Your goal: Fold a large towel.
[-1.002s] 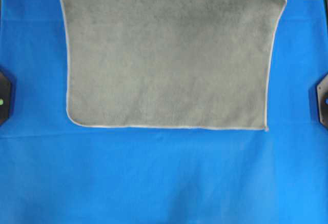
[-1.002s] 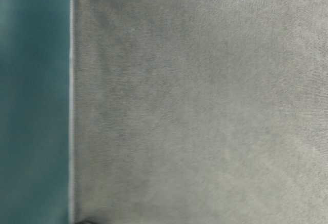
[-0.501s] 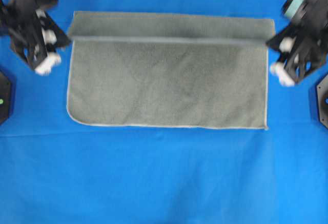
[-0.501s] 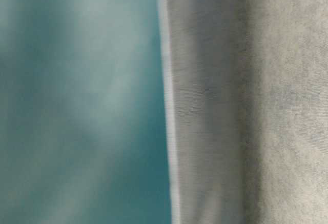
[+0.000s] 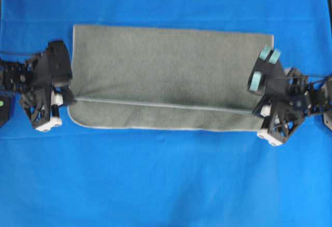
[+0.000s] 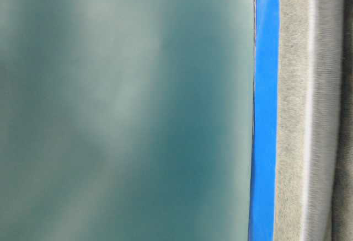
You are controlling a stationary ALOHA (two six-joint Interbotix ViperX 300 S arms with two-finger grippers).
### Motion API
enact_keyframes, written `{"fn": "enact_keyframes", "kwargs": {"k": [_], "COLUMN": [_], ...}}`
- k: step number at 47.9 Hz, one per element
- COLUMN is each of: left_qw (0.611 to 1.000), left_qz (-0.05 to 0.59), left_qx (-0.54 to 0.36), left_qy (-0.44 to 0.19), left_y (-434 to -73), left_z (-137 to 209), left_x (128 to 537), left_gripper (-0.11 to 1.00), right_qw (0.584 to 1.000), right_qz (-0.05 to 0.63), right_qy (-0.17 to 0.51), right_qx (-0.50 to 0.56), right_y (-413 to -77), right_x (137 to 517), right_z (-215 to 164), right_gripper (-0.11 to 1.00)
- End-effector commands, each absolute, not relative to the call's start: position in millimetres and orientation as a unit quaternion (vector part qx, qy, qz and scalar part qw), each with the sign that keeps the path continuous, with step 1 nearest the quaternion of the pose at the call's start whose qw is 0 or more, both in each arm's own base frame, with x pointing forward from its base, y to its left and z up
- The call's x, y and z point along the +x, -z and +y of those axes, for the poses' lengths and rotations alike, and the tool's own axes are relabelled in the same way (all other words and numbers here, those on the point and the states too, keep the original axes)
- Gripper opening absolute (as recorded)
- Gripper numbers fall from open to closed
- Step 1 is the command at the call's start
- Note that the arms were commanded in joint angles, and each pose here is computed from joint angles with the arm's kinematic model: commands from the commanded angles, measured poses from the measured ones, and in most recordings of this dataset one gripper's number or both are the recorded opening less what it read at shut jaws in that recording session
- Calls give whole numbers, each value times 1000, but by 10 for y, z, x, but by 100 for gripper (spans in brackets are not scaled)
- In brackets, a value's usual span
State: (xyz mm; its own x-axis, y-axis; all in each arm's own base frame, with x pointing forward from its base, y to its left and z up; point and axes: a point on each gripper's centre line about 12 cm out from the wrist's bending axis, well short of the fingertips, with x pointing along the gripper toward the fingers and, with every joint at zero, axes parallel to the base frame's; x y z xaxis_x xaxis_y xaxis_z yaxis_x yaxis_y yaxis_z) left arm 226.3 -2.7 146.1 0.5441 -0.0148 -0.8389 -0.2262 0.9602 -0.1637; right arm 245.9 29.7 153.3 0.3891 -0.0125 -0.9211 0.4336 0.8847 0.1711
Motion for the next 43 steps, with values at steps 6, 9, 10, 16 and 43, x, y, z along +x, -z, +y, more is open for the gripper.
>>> {"fn": "enact_keyframes", "kwargs": {"k": [6, 9, 10, 16, 43], "left_qw": [873, 875, 875, 877, 925], "left_qz": [469, 465, 464, 461, 364], "left_qx": [-123, -123, -125, -128, -63], "left_qy": [-49, -48, -49, -51, -88], "left_y": [-1463, -1449, -1441, -1436, -1990], "left_z": [-93, -93, -93, -93, 407], "left_x": [2281, 2293, 2295, 2331, 2462], "left_gripper": [1, 1, 1, 6, 74], "right_qw": [810, 809, 808, 807, 850], "right_qz": [537, 538, 539, 539, 482], "right_qy": [129, 129, 130, 130, 179], "right_qx": [200, 199, 198, 203, 113], "right_y": [-1529, -1520, -1511, -1503, -1923], "right_x": [2514, 2506, 2497, 2492, 2602], "right_z": [366, 363, 362, 367, -89], "right_gripper": [2, 2, 2, 2, 64]}}
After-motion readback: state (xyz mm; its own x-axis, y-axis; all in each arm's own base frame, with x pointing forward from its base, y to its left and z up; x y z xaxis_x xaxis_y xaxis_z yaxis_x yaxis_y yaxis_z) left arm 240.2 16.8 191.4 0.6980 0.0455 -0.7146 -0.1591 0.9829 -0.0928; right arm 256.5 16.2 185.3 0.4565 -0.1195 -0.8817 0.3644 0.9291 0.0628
